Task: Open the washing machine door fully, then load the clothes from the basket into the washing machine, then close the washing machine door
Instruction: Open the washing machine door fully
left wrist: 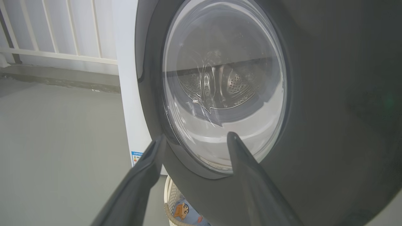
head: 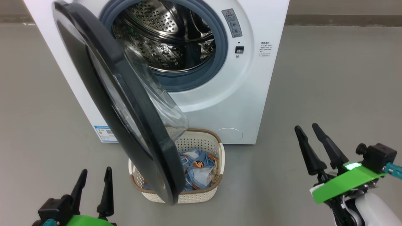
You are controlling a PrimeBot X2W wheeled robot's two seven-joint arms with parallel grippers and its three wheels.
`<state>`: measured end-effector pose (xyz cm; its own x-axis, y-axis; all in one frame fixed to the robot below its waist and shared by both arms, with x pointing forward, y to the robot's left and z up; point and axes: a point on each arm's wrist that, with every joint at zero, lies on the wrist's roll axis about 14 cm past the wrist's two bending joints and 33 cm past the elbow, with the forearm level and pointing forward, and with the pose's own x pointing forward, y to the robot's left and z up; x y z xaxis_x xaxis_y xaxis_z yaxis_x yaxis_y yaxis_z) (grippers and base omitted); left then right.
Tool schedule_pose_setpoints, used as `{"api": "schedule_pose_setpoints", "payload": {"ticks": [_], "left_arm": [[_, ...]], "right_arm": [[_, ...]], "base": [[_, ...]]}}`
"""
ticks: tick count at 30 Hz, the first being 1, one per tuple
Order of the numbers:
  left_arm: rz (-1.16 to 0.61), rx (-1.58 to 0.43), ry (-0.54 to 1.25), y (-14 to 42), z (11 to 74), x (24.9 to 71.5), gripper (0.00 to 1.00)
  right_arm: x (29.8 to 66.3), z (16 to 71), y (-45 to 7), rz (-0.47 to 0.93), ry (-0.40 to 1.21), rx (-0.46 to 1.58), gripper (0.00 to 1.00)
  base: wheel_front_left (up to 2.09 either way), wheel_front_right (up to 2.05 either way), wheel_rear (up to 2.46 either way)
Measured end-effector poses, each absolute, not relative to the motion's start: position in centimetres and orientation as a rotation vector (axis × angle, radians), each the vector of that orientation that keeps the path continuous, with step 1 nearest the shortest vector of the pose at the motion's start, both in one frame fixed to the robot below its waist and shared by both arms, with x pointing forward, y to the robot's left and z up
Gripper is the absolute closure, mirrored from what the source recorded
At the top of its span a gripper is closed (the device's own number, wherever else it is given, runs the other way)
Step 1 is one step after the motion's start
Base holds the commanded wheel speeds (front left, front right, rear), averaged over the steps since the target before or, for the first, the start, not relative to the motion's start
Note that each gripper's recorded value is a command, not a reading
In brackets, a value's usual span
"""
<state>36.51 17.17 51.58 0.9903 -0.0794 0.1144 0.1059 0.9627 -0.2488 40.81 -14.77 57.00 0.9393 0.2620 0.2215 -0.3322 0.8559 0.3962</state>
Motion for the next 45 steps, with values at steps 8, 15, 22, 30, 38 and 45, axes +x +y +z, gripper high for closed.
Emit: {"api": "schedule_pose_setpoints", "payload": {"ticks": [8, 15, 22, 30, 38, 45], "left_arm": [[-0.095, -0.26, -0.104, 17.1, 51.6, 36.7, 0.0], [-0.094, -0.263, -0.105, 17.0, 51.6, 36.7, 0.0], [-0.096, -0.263, -0.107, 17.0, 51.7, 36.7, 0.0], [-0.098, -0.262, -0.108, 16.9, 51.7, 36.7, 0.0], [-0.102, -0.262, -0.11, 16.8, 51.8, 36.8, 0.0], [-0.104, -0.262, -0.111, 16.7, 51.8, 36.8, 0.0]], "right_arm": [[39.9, 55.2, -15.7, 0.265, -0.155, 0.272, 0.0], [39.1, 53.0, -15.4, 0.24, -0.106, 0.234, 0.0], [39.1, 52.9, -15.4, 0.233, -0.104, 0.218, 0.0], [39.0, 52.8, -15.7, 0.226, -0.102, 0.21, 0.0], [38.9, 52.7, -15.7, 0.226, -0.101, 0.209, 0.0], [38.9, 52.7, -15.7, 0.226, -0.1, 0.209, 0.0]], "base": [[0.0, 0.0, 0.0], [0.0, 0.0, 0.0], [0.0, 0.0, 0.0], [0.0, 0.0, 0.0], [0.0, 0.0, 0.0], [0.0, 0.0, 0.0]]}}
